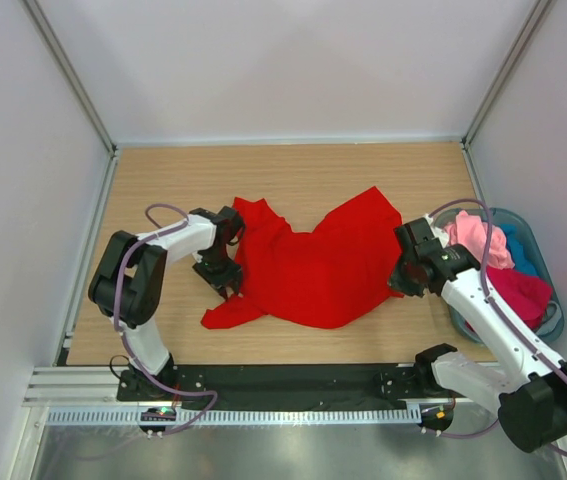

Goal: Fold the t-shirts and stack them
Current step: Flatten the tshirt out

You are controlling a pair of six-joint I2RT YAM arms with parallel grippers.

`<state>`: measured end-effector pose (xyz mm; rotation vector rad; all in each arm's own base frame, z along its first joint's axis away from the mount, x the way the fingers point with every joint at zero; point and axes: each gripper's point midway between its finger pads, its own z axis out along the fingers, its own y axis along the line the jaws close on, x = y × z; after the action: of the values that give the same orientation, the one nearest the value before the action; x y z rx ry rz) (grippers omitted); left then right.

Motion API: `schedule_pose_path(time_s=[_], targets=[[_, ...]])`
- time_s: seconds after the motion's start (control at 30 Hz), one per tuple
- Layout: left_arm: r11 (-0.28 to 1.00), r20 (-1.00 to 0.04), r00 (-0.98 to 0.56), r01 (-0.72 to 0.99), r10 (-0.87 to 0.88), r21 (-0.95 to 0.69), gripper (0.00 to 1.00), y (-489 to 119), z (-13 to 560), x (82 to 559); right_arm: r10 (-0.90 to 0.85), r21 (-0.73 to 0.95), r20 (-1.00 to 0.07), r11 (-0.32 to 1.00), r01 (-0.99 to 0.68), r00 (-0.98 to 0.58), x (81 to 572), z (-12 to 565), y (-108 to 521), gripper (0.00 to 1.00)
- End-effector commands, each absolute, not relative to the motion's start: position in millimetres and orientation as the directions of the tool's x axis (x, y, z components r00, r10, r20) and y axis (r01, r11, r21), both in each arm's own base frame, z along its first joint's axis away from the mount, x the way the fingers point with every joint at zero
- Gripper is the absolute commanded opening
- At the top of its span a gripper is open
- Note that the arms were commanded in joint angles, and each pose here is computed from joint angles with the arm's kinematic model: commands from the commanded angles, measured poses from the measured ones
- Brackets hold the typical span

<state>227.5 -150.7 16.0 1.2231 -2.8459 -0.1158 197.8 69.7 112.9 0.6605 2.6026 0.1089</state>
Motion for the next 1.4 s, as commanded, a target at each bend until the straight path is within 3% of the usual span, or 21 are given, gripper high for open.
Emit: schedule_pose_path(time_s=[0.0, 0.2, 0.57, 0.97, 1.07, 1.27, 1.37], targets=[[0.686, -0.015, -0.687, -0.726, -0.726, 0.048, 0.39, -154.8, 21.5, 238.2, 0.467, 0.199, -0.449, 0.884, 0.424, -0.762, 209.3, 125.3, 70.3, 0.01], [0.714, -0.073, -0.713, -0.7, -0.697, 0.014, 0.41, -157.3, 37.9, 252.8, 0.463, 0.184, -0.453, 0.884, 0.429, -0.761, 209.5, 124.2, 67.2, 0.01], [0.734, -0.042, -0.736, -0.677, -0.676, 0.056, 0.33, -155.9, 28.9, 232.9, 0.454, 0.173, -0.468, 0.888, 0.426, -0.758, 212.3, 128.2, 65.1, 0.01], [0.766, 0.005, -0.767, -0.641, -0.642, 0.051, 0.31, -166.1, 10.6, 226.4, 0.451, 0.164, -0.46, 0.89, 0.426, -0.765, 216.5, 124.6, 66.9, 0.01], [0.785, 0.004, -0.786, -0.618, -0.618, 0.045, 0.25, -168.6, 18.5, 231.8, 0.444, 0.159, -0.468, 0.893, 0.422, -0.764, 218.9, 127.8, 66.5, 0.01], [0.843, -0.177, -0.832, -0.537, -0.525, 0.024, 0.02, -150.3, 91.4, 260.2, 0.432, 0.115, -0.581, 0.883, 0.456, -0.69, 244.5, 163.3, 50.0, 0.01], [0.874, -0.306, -0.823, -0.48, -0.478, -0.073, 0.0, -150.4, 145.1, 283.6, 0.444, 0.111, -0.65, 0.859, 0.501, -0.617, 269.3, 200.6, 41.5, 0.01]])
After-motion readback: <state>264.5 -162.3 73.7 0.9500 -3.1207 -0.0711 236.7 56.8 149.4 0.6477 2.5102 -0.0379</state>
